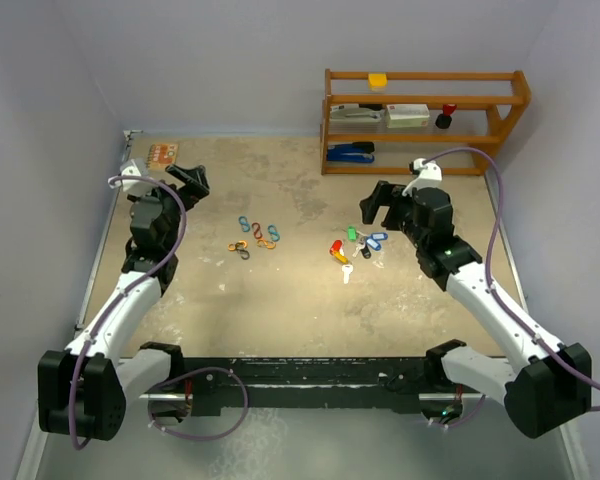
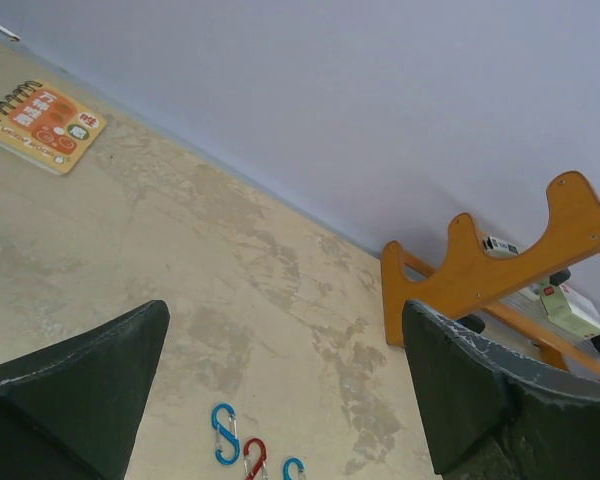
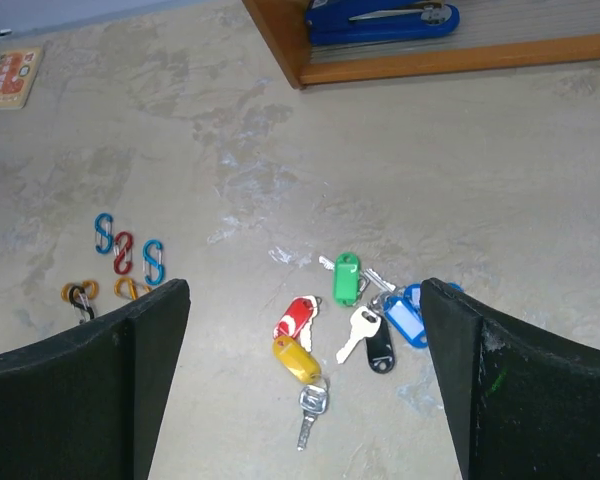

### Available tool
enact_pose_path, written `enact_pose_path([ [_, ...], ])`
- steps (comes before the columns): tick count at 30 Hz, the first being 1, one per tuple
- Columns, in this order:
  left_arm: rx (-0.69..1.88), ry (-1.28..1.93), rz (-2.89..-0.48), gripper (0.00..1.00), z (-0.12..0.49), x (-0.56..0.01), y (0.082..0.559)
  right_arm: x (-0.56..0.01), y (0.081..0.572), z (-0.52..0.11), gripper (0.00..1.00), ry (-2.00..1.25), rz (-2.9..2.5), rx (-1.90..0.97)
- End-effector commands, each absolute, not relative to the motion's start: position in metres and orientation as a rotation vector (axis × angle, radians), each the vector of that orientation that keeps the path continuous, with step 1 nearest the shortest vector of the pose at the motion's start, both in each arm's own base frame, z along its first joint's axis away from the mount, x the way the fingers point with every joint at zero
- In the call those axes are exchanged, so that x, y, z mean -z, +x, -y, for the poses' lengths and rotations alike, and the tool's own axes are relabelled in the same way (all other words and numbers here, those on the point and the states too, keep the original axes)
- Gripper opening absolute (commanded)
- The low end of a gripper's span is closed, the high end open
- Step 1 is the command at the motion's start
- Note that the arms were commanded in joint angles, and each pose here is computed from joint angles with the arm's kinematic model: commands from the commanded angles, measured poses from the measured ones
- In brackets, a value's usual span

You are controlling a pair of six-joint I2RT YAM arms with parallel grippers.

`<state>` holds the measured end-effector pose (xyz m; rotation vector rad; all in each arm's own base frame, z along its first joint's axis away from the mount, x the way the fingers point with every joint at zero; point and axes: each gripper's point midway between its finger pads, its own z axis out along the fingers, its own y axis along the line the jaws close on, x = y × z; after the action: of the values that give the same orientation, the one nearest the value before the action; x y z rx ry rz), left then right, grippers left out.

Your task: Put the keys on the keyring

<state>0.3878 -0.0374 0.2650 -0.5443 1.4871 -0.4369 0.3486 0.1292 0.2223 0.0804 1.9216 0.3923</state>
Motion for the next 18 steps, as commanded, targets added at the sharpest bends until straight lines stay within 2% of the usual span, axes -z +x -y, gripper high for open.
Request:
enact_pose_path([
  [1, 0.433, -0.581, -1.407, 0.97, 0.029, -0.288, 0.382, -0.242, 0.347, -0.123, 1.00, 0.130, -1.856, -0.398],
  [11, 0.533, -0.601, -1.463, 0.97, 0.045, -0.277, 0.387, -0.229, 0.338, -0.121, 1.00, 0.145, -1.920, -0.391],
  [18, 0.445, -0.670, -1.573, 0.96, 0.039, -0.256, 0.398, -0.224, 0.338, -0.110, 1.00, 0.158, -1.957, -0.307],
])
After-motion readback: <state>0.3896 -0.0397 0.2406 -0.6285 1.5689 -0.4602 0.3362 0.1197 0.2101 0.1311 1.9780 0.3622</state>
